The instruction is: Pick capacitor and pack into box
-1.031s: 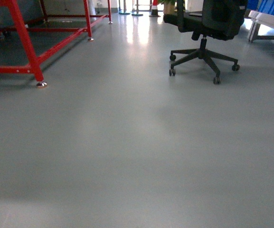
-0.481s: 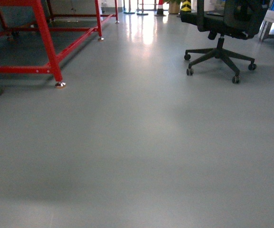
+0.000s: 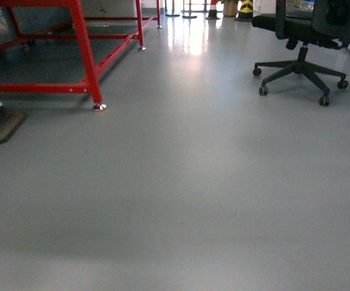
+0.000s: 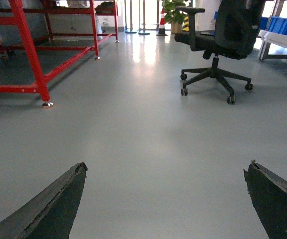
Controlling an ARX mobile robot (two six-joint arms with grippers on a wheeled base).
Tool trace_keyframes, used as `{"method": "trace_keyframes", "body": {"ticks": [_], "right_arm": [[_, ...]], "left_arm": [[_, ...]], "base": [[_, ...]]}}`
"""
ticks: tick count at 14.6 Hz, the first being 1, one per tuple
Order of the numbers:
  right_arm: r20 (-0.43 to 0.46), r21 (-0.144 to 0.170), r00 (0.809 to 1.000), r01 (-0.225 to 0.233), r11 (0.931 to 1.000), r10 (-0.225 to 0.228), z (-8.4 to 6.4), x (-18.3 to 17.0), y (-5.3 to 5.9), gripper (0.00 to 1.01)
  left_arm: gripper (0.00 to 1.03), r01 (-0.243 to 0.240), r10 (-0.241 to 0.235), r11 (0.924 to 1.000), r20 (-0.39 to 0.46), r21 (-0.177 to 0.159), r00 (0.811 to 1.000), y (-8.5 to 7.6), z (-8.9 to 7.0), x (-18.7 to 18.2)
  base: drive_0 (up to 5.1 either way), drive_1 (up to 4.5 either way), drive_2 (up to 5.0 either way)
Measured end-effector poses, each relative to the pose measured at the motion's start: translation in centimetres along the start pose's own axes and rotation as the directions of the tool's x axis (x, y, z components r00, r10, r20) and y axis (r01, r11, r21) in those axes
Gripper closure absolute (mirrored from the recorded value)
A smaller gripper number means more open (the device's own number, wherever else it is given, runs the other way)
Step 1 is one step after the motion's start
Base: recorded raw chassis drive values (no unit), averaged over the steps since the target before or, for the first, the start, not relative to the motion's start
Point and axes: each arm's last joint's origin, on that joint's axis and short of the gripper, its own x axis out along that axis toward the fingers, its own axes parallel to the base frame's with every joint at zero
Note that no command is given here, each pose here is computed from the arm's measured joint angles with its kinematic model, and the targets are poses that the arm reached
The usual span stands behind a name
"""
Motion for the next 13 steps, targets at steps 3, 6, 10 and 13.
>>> {"method": "trace_keyframes", "body": {"ticks": [3, 6, 10, 13], "right_arm": [[-0.001, 0.000, 1.000, 0.000, 1.0000, 0.000, -0.01, 0.00, 0.00, 0.03], [0.000, 0.000, 1.000, 0.000, 1.0000, 0.000, 0.00, 0.00, 0.00, 0.03], [-0.003, 0.000, 1.000, 0.000, 1.0000, 0.000, -0.03, 0.00, 0.00, 0.03], [-0.001, 0.000, 1.000, 0.000, 1.0000, 0.000, -0.01, 0.00, 0.00, 0.03]], "left_arm": [[0.59, -0.001, 0.001, 1.0000, 0.000, 0.000, 1.000, 0.00, 0.00, 0.00], [0.59, -0.001, 0.001, 1.0000, 0.001, 0.000, 1.000, 0.00, 0.01, 0.00], [0.59, 0.000, 0.000, 1.0000, 0.000, 0.000, 1.000, 0.00, 0.00, 0.00], [0.59, 0.000, 0.000, 1.0000, 0.002, 0.000, 1.000, 0.00, 0.02, 0.00]], "base": [[-5.0, 2.46, 2.5], [-5.1, 2.39, 2.4], [-5.1, 2.37, 2.4], [-4.9, 2.52, 2.5]]}}
